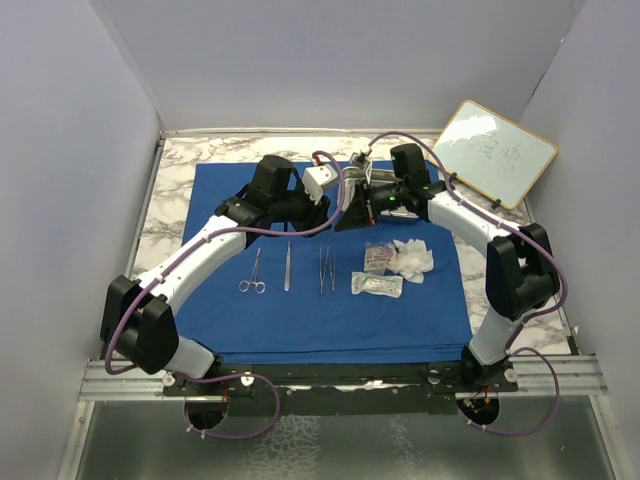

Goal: Open and lay out the surgical kit
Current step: Place the medical item in the surgical kit.

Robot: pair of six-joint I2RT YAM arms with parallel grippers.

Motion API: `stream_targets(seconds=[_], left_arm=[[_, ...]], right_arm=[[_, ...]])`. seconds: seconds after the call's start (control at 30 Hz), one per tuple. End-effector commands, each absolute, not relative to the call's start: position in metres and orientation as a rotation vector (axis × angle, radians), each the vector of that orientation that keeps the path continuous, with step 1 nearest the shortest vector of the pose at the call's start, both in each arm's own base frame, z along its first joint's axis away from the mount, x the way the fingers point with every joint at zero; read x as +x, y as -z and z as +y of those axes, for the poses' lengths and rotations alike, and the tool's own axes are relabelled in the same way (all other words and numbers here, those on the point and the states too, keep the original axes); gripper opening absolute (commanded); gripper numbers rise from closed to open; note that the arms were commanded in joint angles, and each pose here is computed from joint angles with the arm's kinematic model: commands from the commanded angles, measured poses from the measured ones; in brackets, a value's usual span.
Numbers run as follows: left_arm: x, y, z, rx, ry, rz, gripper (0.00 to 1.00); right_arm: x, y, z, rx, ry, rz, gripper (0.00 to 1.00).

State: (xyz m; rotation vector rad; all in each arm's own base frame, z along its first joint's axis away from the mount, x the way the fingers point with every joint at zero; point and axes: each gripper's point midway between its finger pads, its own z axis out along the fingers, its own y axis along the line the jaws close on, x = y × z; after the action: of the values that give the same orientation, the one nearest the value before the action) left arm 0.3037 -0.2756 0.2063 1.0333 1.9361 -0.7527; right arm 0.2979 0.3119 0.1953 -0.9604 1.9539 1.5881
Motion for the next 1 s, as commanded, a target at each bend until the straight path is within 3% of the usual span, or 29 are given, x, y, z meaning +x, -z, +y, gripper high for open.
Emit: stream_targets(seconds=[0.0, 0.6, 0.97], left_arm=[[0.305, -0.209, -0.276, 1.036, 0.723, 1.921, 0.36], [0.298, -0.187, -0.279, 1.089, 0.688, 1.949, 0.35], [0.300, -0.182, -0.280, 1.097, 0.657, 1.961, 0.29]], right_arm=[[0.303, -0.199, 0.317, -0.958, -1.584, 1.955, 0.01], [0.307, -0.198, 0.319, -0.951, -1.580, 1.964, 0.01], [0.308, -0.196, 0.319, -0.949, -1.583, 1.970, 0.01]])
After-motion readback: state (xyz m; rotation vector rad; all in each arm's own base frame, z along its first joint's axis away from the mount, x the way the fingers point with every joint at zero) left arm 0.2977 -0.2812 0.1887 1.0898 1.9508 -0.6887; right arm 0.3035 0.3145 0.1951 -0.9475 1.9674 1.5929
